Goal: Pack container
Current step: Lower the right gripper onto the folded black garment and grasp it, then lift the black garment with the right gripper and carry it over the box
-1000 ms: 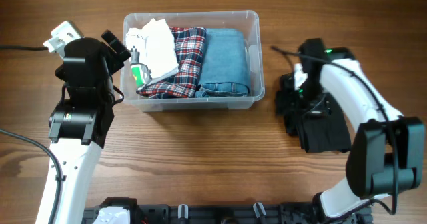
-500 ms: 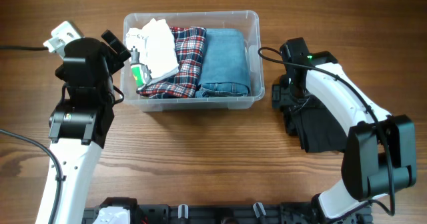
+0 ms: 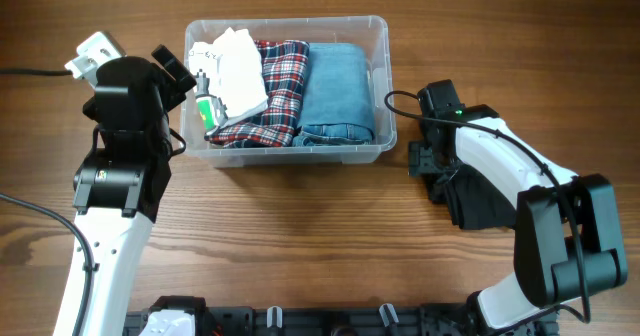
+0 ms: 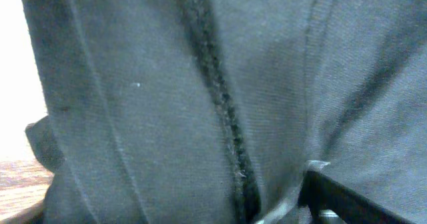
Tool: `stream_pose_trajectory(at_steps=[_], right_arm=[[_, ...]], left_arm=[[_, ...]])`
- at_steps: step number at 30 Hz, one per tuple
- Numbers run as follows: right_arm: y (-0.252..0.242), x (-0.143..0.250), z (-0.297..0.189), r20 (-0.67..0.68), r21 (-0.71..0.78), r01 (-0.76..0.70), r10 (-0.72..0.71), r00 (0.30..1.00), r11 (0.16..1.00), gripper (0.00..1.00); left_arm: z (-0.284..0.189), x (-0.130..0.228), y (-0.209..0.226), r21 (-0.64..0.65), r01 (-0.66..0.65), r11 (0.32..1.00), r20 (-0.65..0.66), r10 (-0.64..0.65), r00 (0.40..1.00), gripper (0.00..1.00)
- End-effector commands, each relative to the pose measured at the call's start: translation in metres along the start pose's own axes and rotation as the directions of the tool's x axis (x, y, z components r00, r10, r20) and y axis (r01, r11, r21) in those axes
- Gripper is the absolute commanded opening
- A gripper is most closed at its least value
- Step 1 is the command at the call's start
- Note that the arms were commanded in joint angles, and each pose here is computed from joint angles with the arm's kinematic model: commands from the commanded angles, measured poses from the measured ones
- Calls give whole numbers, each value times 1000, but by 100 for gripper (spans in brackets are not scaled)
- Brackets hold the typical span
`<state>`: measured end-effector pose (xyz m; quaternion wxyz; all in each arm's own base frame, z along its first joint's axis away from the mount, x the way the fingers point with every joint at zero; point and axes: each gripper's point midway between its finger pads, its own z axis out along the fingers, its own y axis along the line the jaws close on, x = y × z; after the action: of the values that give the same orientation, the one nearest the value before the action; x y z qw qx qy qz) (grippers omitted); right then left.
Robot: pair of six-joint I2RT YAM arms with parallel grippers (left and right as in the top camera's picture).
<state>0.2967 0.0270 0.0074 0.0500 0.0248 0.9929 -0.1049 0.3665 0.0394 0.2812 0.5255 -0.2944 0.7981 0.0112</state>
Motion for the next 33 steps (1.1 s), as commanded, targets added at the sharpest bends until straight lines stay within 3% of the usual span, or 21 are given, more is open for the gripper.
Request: stream_pose_trajectory(at_steps=[1,2,6,7,14,25,33], right_arm=[[1,21,10,-69,-7,-10,9,998,1000,61],[1,21,10,-69,-7,-9,9,998,1000,54],[1,18,10,-58,-10,-14,13,998,1000,7],[2,18,10,-57,-11,-14,13,998,1000,4],[2,-11,-21,13,-30,-29,30,999,999,4],[-16,-84,-181,334,-170,-133,184,924,976,4],[13,-95,-262,385,-393,-95,257,886,915,4]], left_arm=[[2,-1,5,-26,-1,1000,7,1,1000,100],[2,-1,5,-25,-1,1000,7,1,1000,100],[2,-1,5,-25,-1,1000,7,1,1000,100],[2,-1,5,-25,-1,1000,7,1,1000,100],[2,-1,5,-26,-1,1000,7,1,1000,100],[2,-1,5,-25,-1,1000,7,1,1000,100],[2,-1,5,-25,-1,1000,7,1,1000,100]])
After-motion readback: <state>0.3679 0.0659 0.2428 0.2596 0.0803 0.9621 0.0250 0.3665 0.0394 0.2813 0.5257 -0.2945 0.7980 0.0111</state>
